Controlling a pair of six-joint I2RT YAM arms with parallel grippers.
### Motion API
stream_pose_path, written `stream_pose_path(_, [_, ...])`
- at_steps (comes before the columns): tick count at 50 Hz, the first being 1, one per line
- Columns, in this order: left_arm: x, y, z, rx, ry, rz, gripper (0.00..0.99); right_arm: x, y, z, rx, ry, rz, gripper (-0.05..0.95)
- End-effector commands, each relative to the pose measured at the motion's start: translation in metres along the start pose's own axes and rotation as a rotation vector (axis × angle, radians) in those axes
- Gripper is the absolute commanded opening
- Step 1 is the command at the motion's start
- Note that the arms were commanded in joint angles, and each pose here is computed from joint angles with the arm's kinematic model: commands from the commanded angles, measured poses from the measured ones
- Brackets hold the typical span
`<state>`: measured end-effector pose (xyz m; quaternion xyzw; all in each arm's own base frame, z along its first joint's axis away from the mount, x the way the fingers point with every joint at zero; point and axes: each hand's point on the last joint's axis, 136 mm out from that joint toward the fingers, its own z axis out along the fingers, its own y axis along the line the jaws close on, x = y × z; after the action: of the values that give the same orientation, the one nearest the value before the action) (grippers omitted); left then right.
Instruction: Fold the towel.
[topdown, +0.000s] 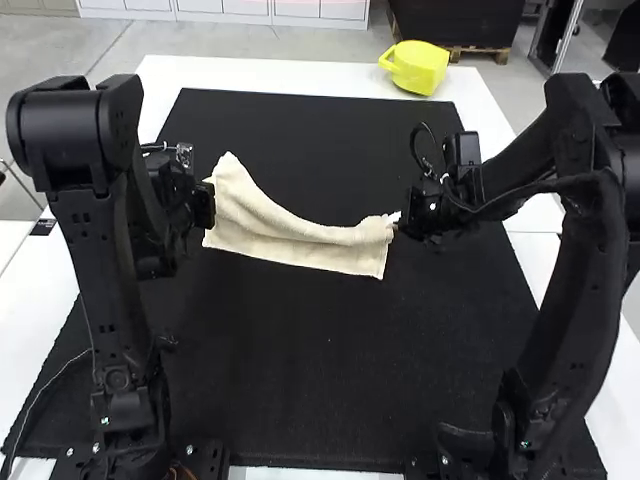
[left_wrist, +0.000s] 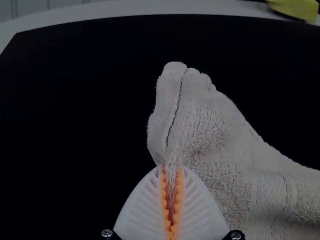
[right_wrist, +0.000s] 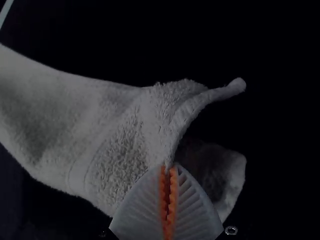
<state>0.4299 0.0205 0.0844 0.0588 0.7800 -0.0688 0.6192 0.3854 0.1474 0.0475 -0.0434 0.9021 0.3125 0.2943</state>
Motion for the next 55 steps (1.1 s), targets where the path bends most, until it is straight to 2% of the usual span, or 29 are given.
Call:
stream_pose_path(1, [-0.003, 0.004, -0.003, -0.010, -0.001, 0.047, 0.026, 0.001, 0.003, -0.005, -0.019, -0.004, 0.004, -0.03])
stream_pose_path(14, [0.007, 0.003, -0.004, -0.007, 0.045, 0.061, 0.026, 0.023, -0.009, 0.002, -0.001, 0.036, 0.004, -0.03])
stream_pose_path(31, [0.023, 0.015, -0.014, -0.039, 0.086, 0.070, 0.026, 0.031, -0.016, 0.009, 0.003, 0.045, 0.001, -0.03])
stream_pose_path(46, [0.040, 0.014, -0.021, -0.039, 0.128, 0.120, 0.041, 0.045, -0.020, 0.012, 0.009, 0.075, 0.018, -0.02])
stream_pose_path(50, [0.046, 0.012, -0.022, -0.035, 0.146, 0.125, 0.159, 0.047, -0.022, 0.013, 0.012, 0.082, 0.025, 0.14])
stream_pose_path(52, [0.050, 0.012, -0.023, -0.034, 0.158, 0.134, 0.216, 0.048, -0.022, 0.013, 0.013, 0.084, 0.022, 0.25])
stream_pose_path(55, [0.055, 0.014, -0.025, -0.041, 0.172, 0.136, 0.377, 0.049, -0.024, 0.013, 0.022, 0.086, 0.024, 0.42])
